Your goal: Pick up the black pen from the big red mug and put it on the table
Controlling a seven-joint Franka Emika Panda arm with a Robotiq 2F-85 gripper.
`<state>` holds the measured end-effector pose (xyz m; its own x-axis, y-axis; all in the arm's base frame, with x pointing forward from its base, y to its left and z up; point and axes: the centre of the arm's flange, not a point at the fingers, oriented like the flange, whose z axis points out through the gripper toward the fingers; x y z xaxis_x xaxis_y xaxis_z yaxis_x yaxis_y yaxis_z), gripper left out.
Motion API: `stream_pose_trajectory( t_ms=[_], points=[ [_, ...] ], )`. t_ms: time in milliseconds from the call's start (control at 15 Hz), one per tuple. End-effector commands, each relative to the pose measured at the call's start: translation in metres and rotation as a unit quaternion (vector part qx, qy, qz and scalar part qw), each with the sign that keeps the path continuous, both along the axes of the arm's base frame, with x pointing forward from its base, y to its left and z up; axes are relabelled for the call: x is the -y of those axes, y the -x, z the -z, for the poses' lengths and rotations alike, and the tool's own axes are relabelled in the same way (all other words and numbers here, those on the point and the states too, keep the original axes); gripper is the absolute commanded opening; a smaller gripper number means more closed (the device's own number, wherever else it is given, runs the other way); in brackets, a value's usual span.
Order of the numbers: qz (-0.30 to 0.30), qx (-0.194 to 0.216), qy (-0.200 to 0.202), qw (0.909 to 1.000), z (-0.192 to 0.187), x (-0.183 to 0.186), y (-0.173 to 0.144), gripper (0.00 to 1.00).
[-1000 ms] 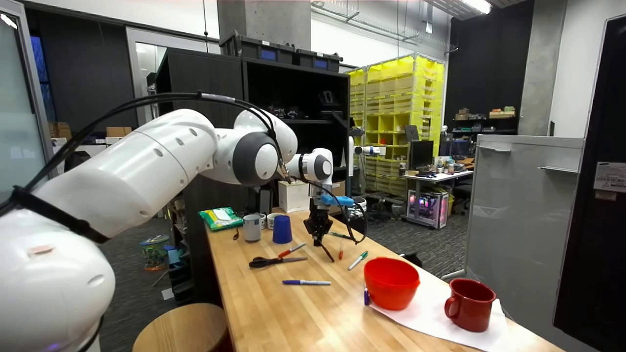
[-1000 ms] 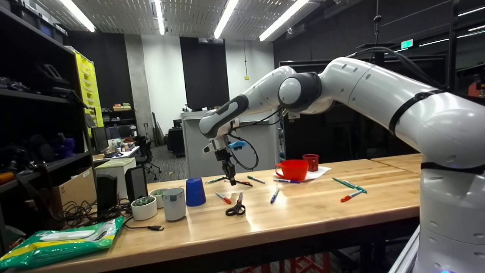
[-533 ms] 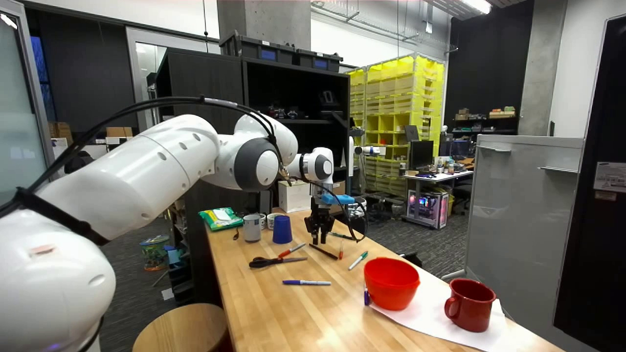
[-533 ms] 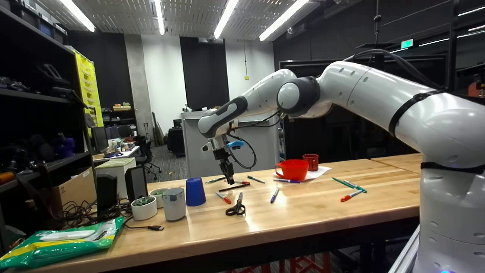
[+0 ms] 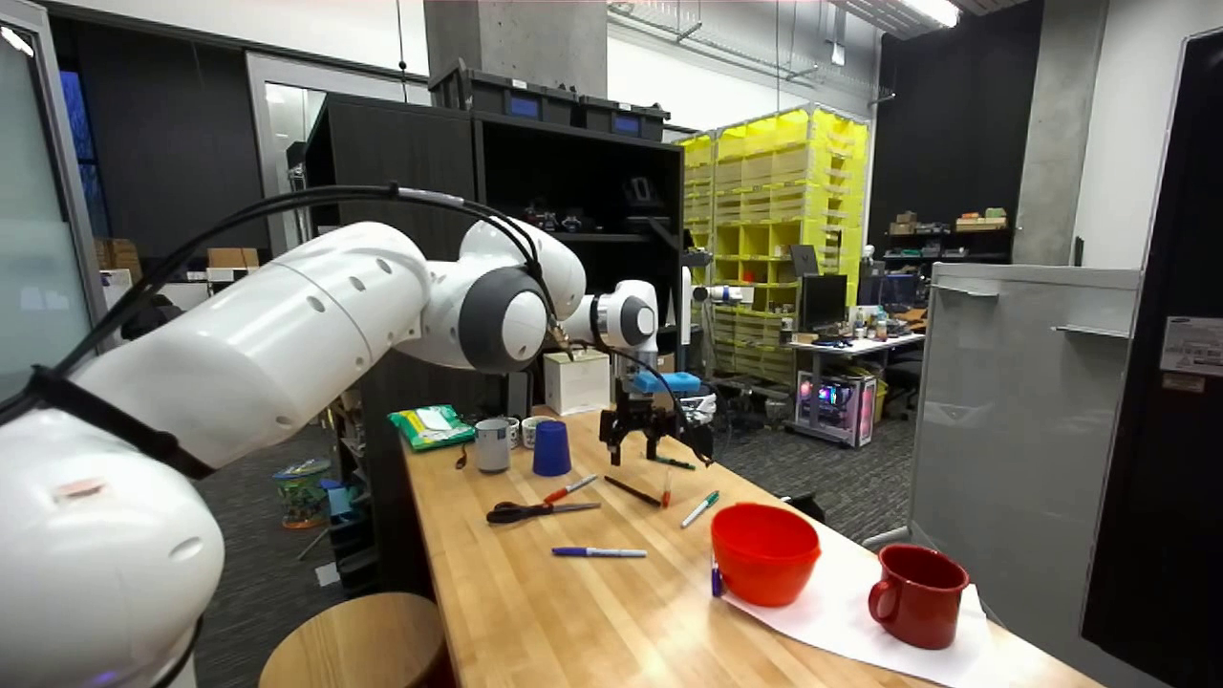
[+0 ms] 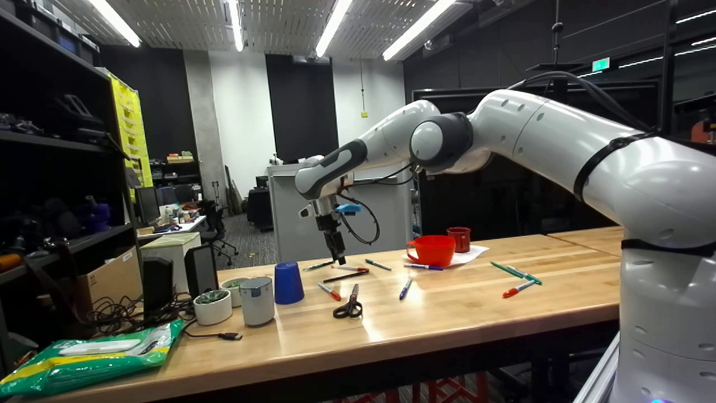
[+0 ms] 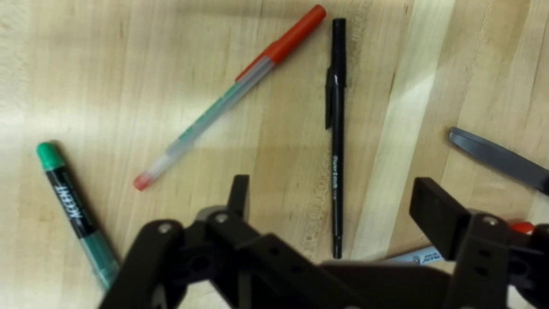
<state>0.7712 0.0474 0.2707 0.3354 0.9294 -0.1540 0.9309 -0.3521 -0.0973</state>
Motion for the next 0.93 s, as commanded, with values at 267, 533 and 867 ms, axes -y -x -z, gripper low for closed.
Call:
stream_pose_trajectory(
  t_ms=[267, 533, 867],
  points=[
    [0.191, 0.079, 0.033, 0.9777, -0.045, 0.046, 0.062, 1.00],
    [0.299, 0.120, 0.043, 0.9458, -0.058, 0.068, 0.087, 1.00],
    [0.406, 0.114, 0.050, 0.9052, -0.079, 0.092, 0.119, 1.00]
  ],
)
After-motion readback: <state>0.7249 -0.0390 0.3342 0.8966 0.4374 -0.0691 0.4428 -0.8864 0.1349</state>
